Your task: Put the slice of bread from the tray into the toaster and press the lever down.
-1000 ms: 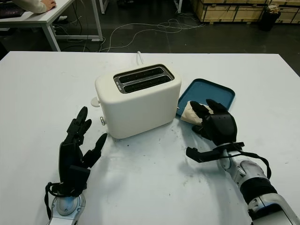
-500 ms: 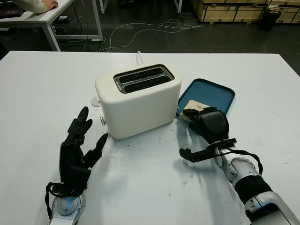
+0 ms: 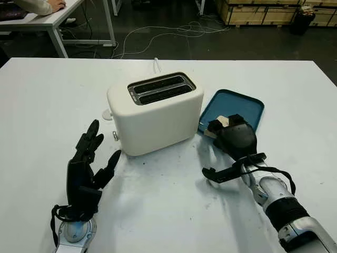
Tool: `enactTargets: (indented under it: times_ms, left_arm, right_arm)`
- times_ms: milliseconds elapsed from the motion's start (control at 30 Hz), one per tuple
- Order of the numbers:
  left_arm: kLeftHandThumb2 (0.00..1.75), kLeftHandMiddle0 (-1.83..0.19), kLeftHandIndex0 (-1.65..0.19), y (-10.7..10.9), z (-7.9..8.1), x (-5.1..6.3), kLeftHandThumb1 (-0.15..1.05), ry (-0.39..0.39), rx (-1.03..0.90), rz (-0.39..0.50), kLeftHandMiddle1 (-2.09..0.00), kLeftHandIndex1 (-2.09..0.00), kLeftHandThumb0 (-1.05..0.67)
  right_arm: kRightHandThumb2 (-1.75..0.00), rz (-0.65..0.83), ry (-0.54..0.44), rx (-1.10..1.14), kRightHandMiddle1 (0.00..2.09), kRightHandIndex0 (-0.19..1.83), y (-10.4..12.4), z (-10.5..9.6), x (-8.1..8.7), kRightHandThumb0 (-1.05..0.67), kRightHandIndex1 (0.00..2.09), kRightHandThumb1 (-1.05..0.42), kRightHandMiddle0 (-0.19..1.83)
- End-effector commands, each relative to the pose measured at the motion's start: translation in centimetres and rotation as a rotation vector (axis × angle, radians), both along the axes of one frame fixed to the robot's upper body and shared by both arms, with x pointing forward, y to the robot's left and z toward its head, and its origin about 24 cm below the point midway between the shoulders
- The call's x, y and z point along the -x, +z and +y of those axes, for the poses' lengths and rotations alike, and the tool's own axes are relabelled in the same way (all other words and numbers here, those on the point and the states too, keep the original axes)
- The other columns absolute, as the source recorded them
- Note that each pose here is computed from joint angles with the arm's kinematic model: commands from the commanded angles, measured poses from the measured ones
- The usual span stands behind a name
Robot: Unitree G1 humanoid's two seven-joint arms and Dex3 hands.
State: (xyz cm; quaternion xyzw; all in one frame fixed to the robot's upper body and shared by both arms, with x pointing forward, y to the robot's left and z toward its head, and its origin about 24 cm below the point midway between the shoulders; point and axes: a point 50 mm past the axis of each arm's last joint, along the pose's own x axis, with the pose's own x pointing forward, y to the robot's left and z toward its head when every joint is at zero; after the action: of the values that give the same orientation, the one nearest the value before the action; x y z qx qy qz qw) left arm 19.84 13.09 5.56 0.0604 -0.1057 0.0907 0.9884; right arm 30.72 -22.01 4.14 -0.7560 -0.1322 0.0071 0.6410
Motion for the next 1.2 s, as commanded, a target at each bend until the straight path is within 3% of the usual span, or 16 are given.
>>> enactTargets:
  times_ms: [0,167,367,533,700,933,1067,1167]
  left_arm:
    - [0.29,0.00,-0.24,0.2,-0.2,-0.1,0.92,0.006,0.028,-0.021,-0.65,0.00,-0.58]
    - [0.29,0.00,-0.24,0.2,-0.3,-0.1,0.92,0.008,0.032,-0.018,-0.65,0.00,-0.59]
    - [0.30,0.00,-0.24,0.2,-0.3,-0.1,0.92,0.005,0.030,-0.021,-0.65,0.00,-0.57]
    - [0.30,0.00,-0.24,0.2,-0.3,-0.1,0.92,0.000,0.041,-0.018,-0.63,0.00,-0.58]
    - [0.28,0.00,-0.24,0.2,-0.5,-0.3,0.92,0.001,0.044,-0.022,-0.64,0.00,-0.57]
    - [0.29,0.00,-0.24,0.2,-0.4,-0.4,0.92,0.002,0.044,-0.024,-0.64,0.00,-0.58]
    - [0.29,0.00,-0.23,0.3,-0.5,-0.6,0.92,-0.002,0.040,-0.033,-0.64,0.00,-0.56]
    - [0.29,0.00,-0.23,0.3,-0.5,-0.7,0.92,-0.003,0.039,-0.030,-0.64,0.00,-0.57]
  right_arm:
    - [-0.09,-0.046,0.046,-0.013,1.39,0.57,-0.5,0.1,0.5,-0.43,1.75,-0.92,0.59]
    - [-0.07,-0.198,0.136,-0.101,1.41,0.64,-0.2,0.0,0.7,-0.35,1.75,-0.92,0.61]
    - [-0.12,-0.251,0.201,-0.192,1.59,0.63,1.4,0.1,0.5,-0.26,1.75,-0.92,0.49]
    - [-0.20,-0.245,0.227,-0.357,1.73,0.61,3.3,0.2,0.7,-0.24,1.75,-0.92,0.37]
    - [-0.21,-0.257,0.240,-0.413,1.73,0.65,5.1,-0.1,0.8,-0.25,1.75,-0.92,0.45]
    - [-0.22,-0.224,0.217,-0.502,1.74,0.64,5.6,-0.7,0.4,-0.29,1.75,-0.92,0.43]
    - [-0.32,-0.172,0.206,-0.558,1.75,0.64,7.1,-2.1,-0.4,-0.31,1.75,-0.92,0.44]
    - [-0.33,-0.092,0.202,-0.597,1.74,0.61,9.5,-3.8,-1.3,-0.32,1.75,-0.92,0.42]
